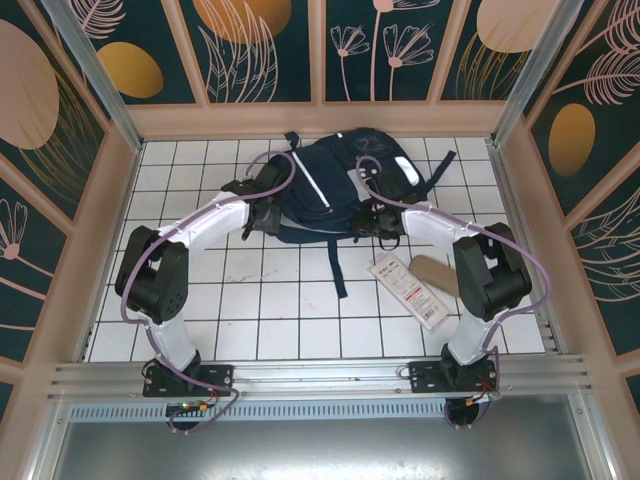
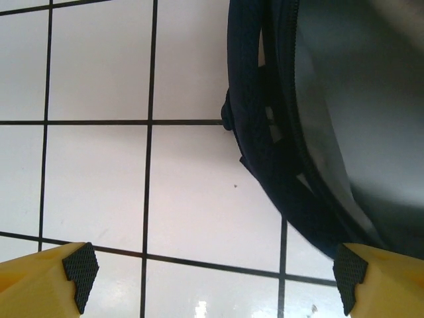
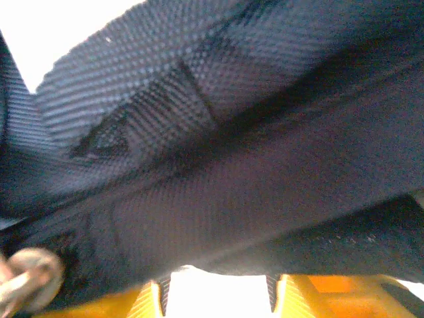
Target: Pack the student bag
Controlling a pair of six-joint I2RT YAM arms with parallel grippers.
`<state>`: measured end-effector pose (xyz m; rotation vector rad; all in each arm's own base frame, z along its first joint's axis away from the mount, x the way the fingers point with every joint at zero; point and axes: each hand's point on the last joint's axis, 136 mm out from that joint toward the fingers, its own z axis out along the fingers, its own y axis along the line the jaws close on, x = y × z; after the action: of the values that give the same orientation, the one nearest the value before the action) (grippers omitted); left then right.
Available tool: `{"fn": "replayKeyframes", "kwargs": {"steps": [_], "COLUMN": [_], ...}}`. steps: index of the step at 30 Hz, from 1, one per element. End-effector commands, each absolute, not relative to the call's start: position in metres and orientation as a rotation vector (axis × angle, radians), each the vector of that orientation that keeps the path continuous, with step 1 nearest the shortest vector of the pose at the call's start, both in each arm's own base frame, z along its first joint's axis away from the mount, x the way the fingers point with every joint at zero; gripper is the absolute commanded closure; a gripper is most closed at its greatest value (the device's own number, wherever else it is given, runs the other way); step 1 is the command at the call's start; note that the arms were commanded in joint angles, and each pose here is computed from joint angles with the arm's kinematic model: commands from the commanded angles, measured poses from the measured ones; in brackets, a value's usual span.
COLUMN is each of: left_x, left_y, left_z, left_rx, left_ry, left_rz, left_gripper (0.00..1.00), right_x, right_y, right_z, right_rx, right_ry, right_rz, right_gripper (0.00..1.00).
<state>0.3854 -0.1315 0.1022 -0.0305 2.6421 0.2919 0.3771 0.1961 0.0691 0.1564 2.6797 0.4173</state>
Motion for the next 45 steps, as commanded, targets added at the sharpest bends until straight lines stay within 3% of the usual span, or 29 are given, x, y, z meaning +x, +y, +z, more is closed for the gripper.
{"fn": "replayKeyframes", "kwargs": {"steps": [1,9,19,29,39,45], "left_x": [0.375,0.357,0.33,0.297,0.276,0.262], "left_y": [-0.145,-0.189,-0.232,-0.283,-0.321,-0.343], "left_z": [0.144,0.197,0.206,0.154,0.118,0.101], "left_rx": [-0.05,-0.109,-0.207,-0.207,-0.15,-0.116], "left_ry": [2.619,2.489,2.366,2.473,2.581,2.649], "left_rz": [0.082,-0.442,-0.953,-1.013,-0.997,-1.023], "left_gripper": [0.07,0.08,0.14,0.15,0.16,0.2], "right_x": [0.399,0.342,0.257,0.211,0.219,0.237], "right_y": [0.199,0.164,0.12,0.112,0.202,0.196], "right_z": [0.11,0.118,0.063,0.016,0.055,0.087], "right_rx": [0.133,0.163,0.271,0.465,0.466,0.369], "right_ry": [2.543,2.578,2.712,2.785,2.687,2.647], "right_rz": [0.45,0.383,0.305,0.409,0.87,0.698], "right_gripper": [0.53,0.46,0.44,0.42,0.43,0.42]}}
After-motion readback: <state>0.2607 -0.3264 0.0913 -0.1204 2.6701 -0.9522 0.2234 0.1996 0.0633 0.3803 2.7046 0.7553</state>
